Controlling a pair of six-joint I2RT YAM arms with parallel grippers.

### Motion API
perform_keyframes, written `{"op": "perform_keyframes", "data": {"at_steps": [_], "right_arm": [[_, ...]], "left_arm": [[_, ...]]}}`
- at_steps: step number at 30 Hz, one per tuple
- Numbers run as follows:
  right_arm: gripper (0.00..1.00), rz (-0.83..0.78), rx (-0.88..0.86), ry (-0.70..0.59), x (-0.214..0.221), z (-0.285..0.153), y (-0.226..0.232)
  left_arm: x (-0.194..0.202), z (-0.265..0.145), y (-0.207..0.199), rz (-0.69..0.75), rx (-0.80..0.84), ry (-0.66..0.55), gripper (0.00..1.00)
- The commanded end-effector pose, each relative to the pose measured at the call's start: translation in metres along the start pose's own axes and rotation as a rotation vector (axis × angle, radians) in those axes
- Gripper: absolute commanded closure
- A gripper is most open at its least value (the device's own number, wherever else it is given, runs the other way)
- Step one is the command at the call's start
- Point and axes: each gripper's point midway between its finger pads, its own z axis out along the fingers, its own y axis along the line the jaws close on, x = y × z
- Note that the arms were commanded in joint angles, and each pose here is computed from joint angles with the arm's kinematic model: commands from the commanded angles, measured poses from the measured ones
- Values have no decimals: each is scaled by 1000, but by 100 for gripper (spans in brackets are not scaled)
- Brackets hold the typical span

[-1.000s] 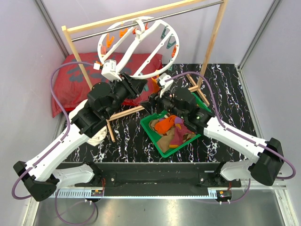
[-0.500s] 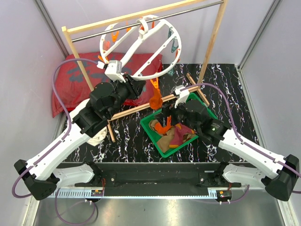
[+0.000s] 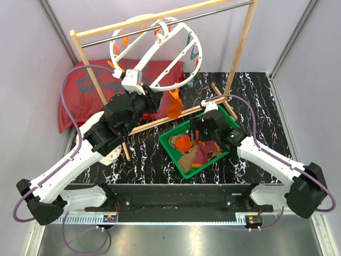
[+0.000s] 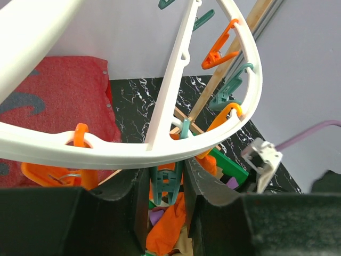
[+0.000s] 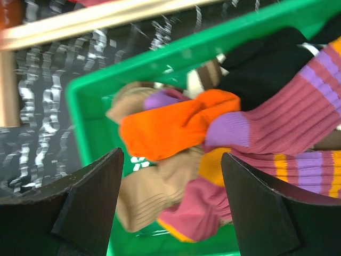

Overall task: Clip the socks to the hanger
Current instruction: Pick up the sock from the bin.

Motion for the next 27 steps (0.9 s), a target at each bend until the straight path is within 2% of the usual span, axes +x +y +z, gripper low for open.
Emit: {"op": "perform_keyframes", "data": {"at_steps": [1, 5, 7, 13, 17, 21, 27], "right_arm": [[18, -25, 41, 17, -6, 13, -11], [19, -19, 71, 48, -4, 24, -28], [20, -71, 46, 56, -8, 27, -25], [34, -167, -180, 182, 13, 42, 11], [37, -235, -270, 230, 32, 44, 29], [37, -368, -287, 245, 51, 43, 43], [40, -514, -208, 206, 66, 50, 46]], "left_arm": [[-23, -1, 0, 4, -24, -54, 100], [-22, 0, -2, 4, -21, -49, 100], [-21, 1, -3, 5, -20, -47, 100], [-22, 4, -4, 0, -19, -47, 100], [-23, 3, -6, -5, -15, -47, 100], [-22, 3, -5, -5, -18, -43, 100], [-24, 2, -5, -12, -19, -49, 100]]}}
